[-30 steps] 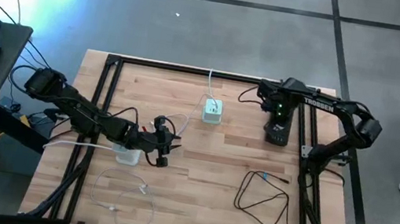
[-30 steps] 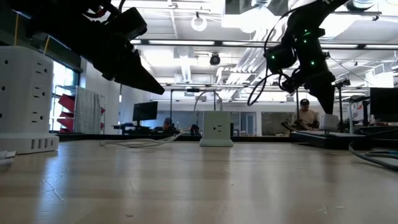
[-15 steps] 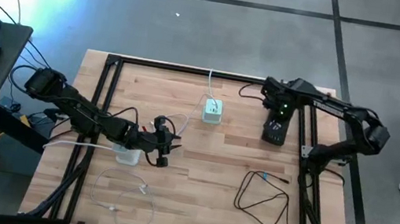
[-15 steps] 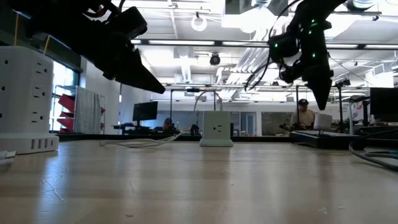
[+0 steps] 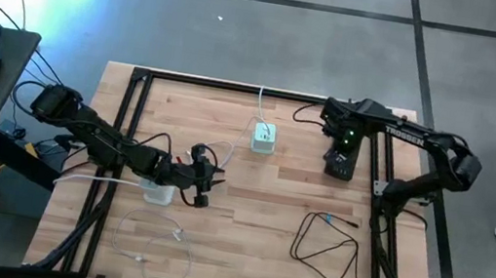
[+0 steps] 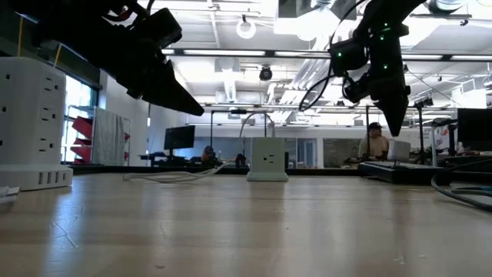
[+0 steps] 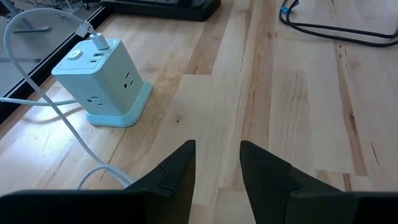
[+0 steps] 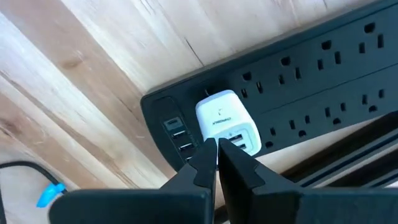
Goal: Insert USB
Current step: Insert the white charger adapter into the black outlet extension
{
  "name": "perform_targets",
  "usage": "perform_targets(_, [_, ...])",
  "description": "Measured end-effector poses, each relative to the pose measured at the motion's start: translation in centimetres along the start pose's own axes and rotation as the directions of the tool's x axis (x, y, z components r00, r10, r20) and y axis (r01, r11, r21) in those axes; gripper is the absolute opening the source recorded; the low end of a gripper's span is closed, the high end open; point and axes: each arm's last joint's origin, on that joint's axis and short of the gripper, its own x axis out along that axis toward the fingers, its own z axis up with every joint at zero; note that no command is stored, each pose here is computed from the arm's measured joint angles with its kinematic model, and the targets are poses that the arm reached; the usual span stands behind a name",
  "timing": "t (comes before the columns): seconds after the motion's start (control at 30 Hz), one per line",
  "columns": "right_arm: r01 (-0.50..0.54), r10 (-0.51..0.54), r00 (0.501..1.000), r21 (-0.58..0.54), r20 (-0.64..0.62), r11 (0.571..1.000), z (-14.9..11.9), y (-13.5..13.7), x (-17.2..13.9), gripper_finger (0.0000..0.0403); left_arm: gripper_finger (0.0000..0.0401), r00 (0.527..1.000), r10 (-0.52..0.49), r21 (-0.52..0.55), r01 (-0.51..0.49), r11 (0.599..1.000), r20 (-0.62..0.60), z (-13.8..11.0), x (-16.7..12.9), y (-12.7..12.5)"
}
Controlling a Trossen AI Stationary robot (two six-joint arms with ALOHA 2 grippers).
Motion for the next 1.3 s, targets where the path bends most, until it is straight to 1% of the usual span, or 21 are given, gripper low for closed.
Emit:
perform_targets(0.13, [0.008,-0.008,1.0,-0.002,-0.009,1.0,0.4,0.0,0.5,0.0,0.0103,1.0,0.0,0.0,0.0,1.0,0.0,0.0,0.0,0.0])
perform_targets(0.3, [0.006,-0.006,0.999,-0.015,0.035,1.0,0.9,0.1,0.5,0.0,0.0103,1.0,-0.007,0.0,0.007,1.0,-0.002,0.0,0.0,0.0])
perform_targets(0.47, [0.008,-0.007,0.999,-0.015,0.036,1.0,1.0,0.0,0.5,0.0,0.0103,1.0,-0.007,0.0,0.007,1.0,-0.002,0.0,0.0,0.0])
perform_targets(0.7, [0.01,-0.01,1.0,-0.028,0.022,1.0,0.8,0.1,0.5,0.0,0.0103,1.0,-0.008,0.001,0.008,1.0,-0.002,0.0,0.0,0.0])
perform_targets(0.9, [0.013,-0.01,0.997,-0.036,0.077,0.999,0.3,0.3,-0.5,0.0,0.0103,1.0,-0.008,0.001,0.008,1.0,-0.002,0.0,0.0,0.0])
perform_targets(0.97, [0.009,-0.006,0.996,-0.027,0.092,1.0,-0.1,0.1,-1.0,0.0,0.0103,1.0,-0.008,0.001,0.008,1.0,-0.002,0.0,0.0,0.0])
perform_targets(1.07, [0.01,-0.01,0.997,0.008,0.077,1.0,-0.6,-0.4,-1.2,0.0,0.0103,1.0,-0.008,0.001,0.008,1.0,-0.002,0.0,0.0,0.0])
perform_targets(1.17, [0.006,-0.007,0.999,0.02,0.051,1.0,-0.8,-0.5,-0.8,0.0,0.0103,1.0,-0.008,0.001,0.008,1.0,-0.002,0.0,0.0,0.0])
perform_targets(1.23, [-0.018,0.017,0.999,0.019,0.049,1.0,-0.8,-0.3,0.0,0.0,0.0103,1.0,-0.007,0.001,0.007,1.0,-0.002,0.0,0.0,0.0])
perform_targets(1.3, [-0.016,0.016,0.999,0.014,0.04,1.0,-1.0,-0.2,0.7,0.0,0.0103,1.0,-0.008,0.0,0.008,1.0,-0.002,0.0,0.0,0.0])
